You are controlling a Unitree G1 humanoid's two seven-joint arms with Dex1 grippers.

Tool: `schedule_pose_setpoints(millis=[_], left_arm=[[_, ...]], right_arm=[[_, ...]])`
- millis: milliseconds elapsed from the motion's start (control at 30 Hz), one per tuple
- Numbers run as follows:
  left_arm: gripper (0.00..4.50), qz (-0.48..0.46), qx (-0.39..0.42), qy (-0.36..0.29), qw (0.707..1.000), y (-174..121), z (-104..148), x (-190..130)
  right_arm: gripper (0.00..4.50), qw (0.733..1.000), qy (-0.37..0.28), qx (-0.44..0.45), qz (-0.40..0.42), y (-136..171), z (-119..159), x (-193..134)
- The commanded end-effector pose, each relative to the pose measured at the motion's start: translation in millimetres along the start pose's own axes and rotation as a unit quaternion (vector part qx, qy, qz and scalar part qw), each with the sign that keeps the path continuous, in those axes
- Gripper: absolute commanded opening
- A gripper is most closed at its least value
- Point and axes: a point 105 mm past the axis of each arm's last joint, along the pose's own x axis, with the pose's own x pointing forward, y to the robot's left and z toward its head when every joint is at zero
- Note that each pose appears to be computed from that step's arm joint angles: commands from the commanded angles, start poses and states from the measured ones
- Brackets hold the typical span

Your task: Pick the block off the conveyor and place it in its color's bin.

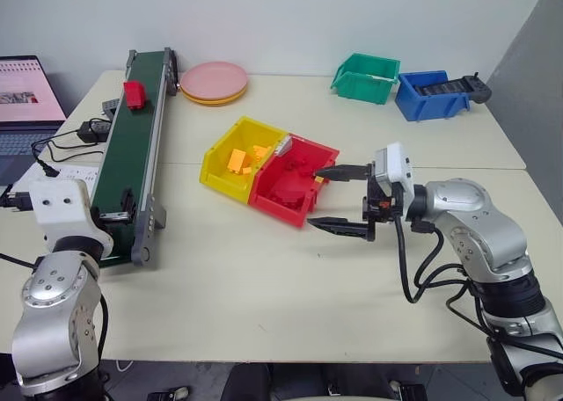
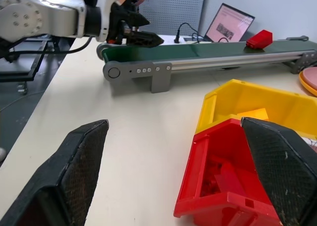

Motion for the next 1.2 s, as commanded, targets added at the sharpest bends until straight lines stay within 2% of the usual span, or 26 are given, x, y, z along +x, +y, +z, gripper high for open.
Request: schedule_pose_setpoints(millis=[33, 333, 533, 1200], left_arm=[[4.49, 0.019, 0.017, 0.011, 1.0, 12.9, 10.9, 3.5], [4.49, 0.016, 0.002, 0.016, 1.0, 9.2, 26.7, 12.1], [4.49, -0.004, -0.053, 0.012, 0.999, 1.9, 35.5, 16.9], [4.49, -0.001, -0.075, 0.055, 0.996, 5.8, 23.3, 24.6]], right_arm=[[4.5, 0.999, 0.001, -0.034, 0.015, 1.7, 12.5, 0.2], [4.5, 0.999, 0.01, -0.032, 0.022, 3.9, 11.7, 2.4], [4.5, 0.999, 0.011, -0.033, 0.019, 2.7, 16.2, 1.7], [4.5, 0.999, 0.022, -0.028, 0.024, 9.6, 13.5, 0.4]])
